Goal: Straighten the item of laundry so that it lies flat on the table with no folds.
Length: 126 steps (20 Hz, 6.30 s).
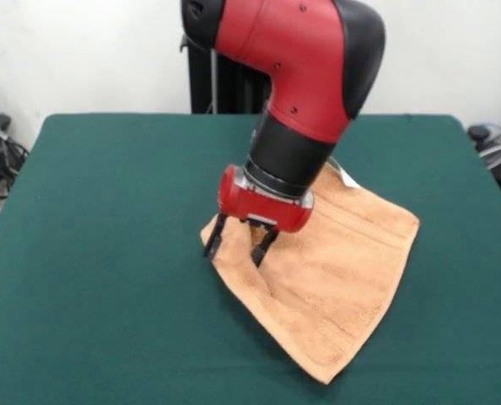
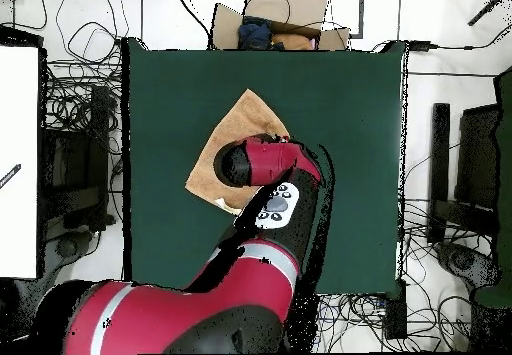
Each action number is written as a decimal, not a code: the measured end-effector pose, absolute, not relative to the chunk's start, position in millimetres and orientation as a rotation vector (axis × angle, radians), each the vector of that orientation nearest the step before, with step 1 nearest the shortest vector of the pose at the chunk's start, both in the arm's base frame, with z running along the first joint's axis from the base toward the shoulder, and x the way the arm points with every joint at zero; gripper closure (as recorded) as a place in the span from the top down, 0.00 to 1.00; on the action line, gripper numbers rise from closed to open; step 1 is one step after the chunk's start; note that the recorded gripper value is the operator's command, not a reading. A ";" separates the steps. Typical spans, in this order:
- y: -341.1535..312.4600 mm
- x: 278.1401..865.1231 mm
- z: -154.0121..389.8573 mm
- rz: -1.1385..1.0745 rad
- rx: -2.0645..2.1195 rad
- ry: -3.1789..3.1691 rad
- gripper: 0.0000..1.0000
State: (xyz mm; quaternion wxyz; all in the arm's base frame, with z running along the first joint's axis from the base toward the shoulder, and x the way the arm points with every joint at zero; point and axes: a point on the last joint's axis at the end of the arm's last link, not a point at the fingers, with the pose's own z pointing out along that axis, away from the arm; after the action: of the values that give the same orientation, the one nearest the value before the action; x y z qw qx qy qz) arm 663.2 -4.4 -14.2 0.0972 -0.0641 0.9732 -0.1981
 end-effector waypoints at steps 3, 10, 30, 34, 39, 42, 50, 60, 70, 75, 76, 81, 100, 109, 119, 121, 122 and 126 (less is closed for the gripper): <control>-12.8 671.3 2.5 -0.581 -0.156 2.870 1.00; -56.0 688.0 60.3 -0.572 0.001 2.879 1.00; -64.4 700.0 63.4 -0.315 0.152 2.895 0.00; -62.5 694.5 48.6 -0.172 0.215 2.925 0.00; -55.6 684.6 35.6 -0.046 0.260 2.956 0.00; -47.8 681.3 34.3 -0.014 0.258 2.964 0.00; -31.1 678.3 49.3 -0.003 0.224 2.961 0.00; -18.2 685.8 72.7 -0.013 0.187 2.938 0.00; -1.8 685.6 71.0 0.009 0.158 2.943 0.00; 5.3 680.1 60.9 0.017 0.148 2.963 0.00; 7.5 678.3 57.6 0.020 0.145 2.969 0.00; 15.1 672.7 48.6 0.028 0.133 2.988 0.00; 22.4 649.5 15.1 0.021 0.081 3.028 0.00; 19.3 639.5 -0.4 -0.018 0.004 3.011 0.00; -3.8 626.2 -7.5 -0.110 -0.070 2.995 0.00; -11.6 624.3 -8.3 -0.128 -0.075 2.987 0.00; -15.7 623.2 -9.0 -0.138 -0.076 2.984 0.00; -27.6 616.5 -15.5 -0.172 -0.098 2.974 0.00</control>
State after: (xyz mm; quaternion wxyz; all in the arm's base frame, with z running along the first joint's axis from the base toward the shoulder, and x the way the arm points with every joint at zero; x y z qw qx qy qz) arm 616.5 -27.6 -15.5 0.0802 -0.0326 0.9946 -0.0575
